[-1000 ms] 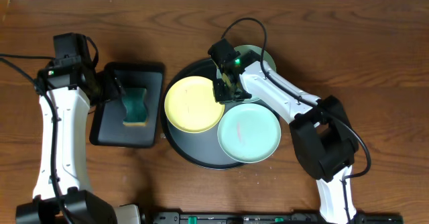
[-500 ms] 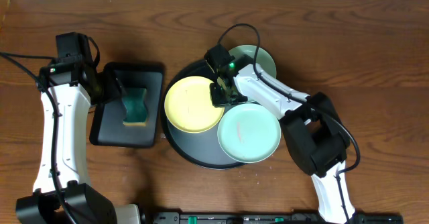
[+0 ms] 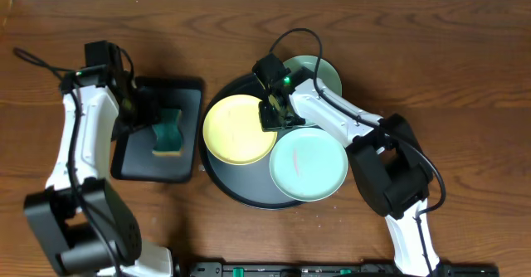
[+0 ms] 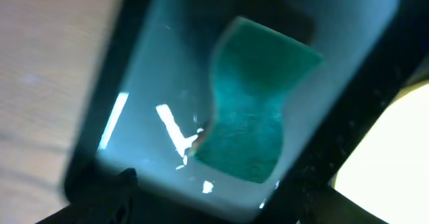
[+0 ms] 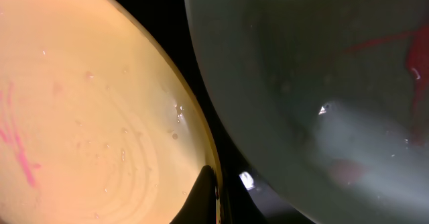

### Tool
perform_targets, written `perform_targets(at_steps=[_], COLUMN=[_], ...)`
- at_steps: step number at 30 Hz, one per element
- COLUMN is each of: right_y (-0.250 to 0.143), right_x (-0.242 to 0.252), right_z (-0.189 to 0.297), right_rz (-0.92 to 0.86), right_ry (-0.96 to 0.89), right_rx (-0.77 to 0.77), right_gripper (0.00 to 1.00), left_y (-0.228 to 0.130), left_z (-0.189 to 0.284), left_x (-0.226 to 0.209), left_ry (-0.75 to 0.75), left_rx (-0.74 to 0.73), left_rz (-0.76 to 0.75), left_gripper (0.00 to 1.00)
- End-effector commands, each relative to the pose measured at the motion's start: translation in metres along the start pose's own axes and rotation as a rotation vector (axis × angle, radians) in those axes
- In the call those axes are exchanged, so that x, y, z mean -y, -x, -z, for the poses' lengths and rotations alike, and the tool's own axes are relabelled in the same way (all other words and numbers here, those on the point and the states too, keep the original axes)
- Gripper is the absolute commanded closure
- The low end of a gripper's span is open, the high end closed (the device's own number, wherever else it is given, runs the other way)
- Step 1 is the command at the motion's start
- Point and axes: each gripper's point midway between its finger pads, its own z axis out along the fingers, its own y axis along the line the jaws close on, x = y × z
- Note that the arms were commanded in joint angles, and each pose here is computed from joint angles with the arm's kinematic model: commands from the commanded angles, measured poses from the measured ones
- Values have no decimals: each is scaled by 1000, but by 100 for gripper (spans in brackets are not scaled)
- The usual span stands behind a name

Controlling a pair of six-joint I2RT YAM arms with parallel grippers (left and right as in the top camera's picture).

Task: Clean dirty plates on tray and stack at the side
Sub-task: 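Grasp the green sponge in the water tray with the left gripper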

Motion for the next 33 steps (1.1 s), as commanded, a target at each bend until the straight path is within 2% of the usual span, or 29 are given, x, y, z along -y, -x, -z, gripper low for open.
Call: perform_targets(at_steps=[1,5,10,16,17,20,24,28,33], right_y=[-7,-6,-6,-5,-5,-5,-6,-6,-6], right_x=[2,2,2,1,1,1,1,2,1], right_z=[-20,-20,-20,-20,-20,-20,-20,-20,-20], right_rz=[5,5,13,13,13,13,13,13,13], right_ry=[-22,-21,-21,-19,-19,-19,-19,-20,-19], right_rx=[-36,-36,-35,-31,-32,-32,-32,-34,-32], right_gripper=[99,99,99,99,99,99,99,99,99], left_y=[-2,-1,-5,-7,-7,-7,-5,-1,24], left_z=[-21,-42,-65,-86,-87,-89,-91,-87,-44], left_x=[15,15,14,23,28,37,33,24,32], left_ry=[-87,-87,-86,-86,-86,-80,-19,31,8], left_rx=[-67,-100,-152,-182,-179,-172,-163,-145,-41], left_rz=[-100,-154,-183,-207,-222,-253,-256,-205,-165], left_gripper=[27,31,46,48,52,74,92,92,93])
